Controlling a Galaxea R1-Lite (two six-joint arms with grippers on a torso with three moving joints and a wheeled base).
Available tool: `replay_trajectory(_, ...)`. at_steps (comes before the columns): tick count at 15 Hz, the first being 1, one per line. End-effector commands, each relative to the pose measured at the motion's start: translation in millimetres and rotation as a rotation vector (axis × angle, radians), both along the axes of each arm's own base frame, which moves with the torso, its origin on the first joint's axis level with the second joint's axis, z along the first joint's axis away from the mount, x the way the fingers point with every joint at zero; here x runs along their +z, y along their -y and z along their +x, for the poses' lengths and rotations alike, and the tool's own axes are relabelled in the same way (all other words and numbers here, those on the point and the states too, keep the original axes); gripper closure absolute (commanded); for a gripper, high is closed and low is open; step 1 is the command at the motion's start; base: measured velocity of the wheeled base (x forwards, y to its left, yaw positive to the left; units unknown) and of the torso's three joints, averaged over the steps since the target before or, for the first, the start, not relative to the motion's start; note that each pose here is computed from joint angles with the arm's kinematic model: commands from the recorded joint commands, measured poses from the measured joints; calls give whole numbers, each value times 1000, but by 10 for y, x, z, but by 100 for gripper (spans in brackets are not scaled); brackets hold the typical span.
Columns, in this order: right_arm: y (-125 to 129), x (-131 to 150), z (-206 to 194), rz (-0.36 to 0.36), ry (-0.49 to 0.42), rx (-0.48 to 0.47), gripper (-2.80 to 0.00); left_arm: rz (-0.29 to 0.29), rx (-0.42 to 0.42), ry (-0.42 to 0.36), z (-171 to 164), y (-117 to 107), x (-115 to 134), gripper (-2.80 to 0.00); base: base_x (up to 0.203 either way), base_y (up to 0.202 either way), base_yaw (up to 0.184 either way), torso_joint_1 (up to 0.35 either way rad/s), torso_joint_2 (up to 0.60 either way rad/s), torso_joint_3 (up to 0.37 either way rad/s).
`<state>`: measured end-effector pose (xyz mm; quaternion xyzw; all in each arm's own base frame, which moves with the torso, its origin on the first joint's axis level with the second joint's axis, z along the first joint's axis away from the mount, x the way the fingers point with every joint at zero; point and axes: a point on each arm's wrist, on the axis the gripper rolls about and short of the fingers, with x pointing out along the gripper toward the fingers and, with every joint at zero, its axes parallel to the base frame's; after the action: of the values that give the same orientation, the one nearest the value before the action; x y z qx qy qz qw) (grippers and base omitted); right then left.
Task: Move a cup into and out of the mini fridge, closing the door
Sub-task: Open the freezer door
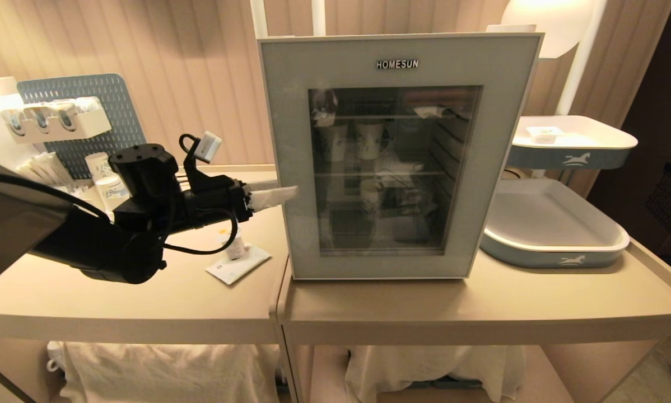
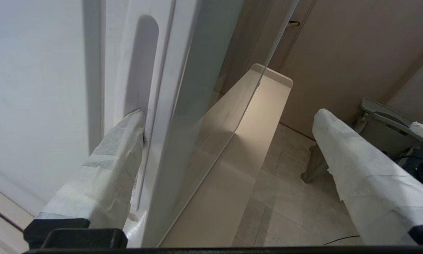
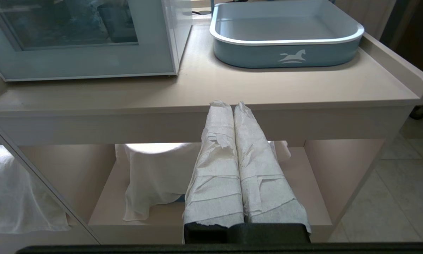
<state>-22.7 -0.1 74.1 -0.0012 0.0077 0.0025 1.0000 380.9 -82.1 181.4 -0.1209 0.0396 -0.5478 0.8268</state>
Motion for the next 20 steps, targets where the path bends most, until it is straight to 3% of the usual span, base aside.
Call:
replay_trajectory(1, 0, 0, 1, -1, -2, 1, 0, 1, -19, -10, 21, 54, -51, -280, 0, 0, 0, 0, 0, 0)
replay_trajectory(9, 0, 4, 0, -1, 0, 1, 0, 5, -26, -42, -37, 70, -123, -280, 0, 0, 0, 0, 0, 0)
replay_trajectory(20, 0, 2, -1, -2, -5, 1, 0, 7, -64, -38, -559, 58, 66, -280, 0, 0, 0, 0, 0, 0)
